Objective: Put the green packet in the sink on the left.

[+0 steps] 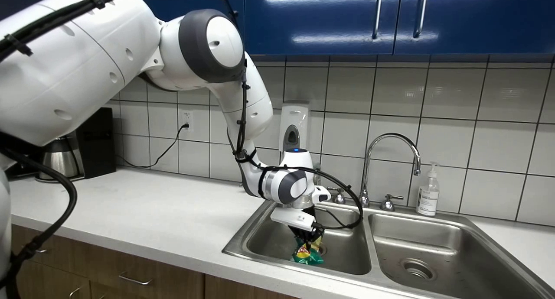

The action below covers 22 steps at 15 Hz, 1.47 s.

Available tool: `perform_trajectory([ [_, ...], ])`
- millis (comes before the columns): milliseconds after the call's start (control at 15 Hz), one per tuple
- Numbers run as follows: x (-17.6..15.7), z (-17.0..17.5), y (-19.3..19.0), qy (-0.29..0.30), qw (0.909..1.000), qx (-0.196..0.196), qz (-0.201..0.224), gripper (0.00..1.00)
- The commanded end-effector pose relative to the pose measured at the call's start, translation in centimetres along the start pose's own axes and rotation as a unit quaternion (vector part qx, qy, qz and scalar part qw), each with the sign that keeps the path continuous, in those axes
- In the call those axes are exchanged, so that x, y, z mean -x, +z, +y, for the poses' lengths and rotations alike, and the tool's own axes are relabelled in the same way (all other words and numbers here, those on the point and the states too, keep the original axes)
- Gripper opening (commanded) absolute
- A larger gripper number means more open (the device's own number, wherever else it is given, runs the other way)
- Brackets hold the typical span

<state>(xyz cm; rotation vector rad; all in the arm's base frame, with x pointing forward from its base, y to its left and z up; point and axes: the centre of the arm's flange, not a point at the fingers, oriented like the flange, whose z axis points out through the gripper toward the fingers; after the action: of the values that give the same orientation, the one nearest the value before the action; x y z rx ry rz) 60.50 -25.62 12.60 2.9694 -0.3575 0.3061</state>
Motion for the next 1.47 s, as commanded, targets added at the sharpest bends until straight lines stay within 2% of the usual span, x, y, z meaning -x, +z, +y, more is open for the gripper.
perform_trajectory([
  [0, -1.2, 0.5, 1.1, 0.006, 1.0, -0.003, 0.0, 0.0],
  [733, -1.4, 0.5, 2.3, 0.004, 1.0, -0.002, -0.003, 0.0],
  [800, -1.4, 0.5, 2.2, 0.004, 1.0, -0.002, -0.004, 0.26],
  [867, -1.4, 0.4, 2.1, 0.003, 1.0, -0.002, -0.004, 0.27],
  [1400, -2.6, -1.6, -1.5, -0.014, 0.9997, -0.009, 0.017, 0.87],
])
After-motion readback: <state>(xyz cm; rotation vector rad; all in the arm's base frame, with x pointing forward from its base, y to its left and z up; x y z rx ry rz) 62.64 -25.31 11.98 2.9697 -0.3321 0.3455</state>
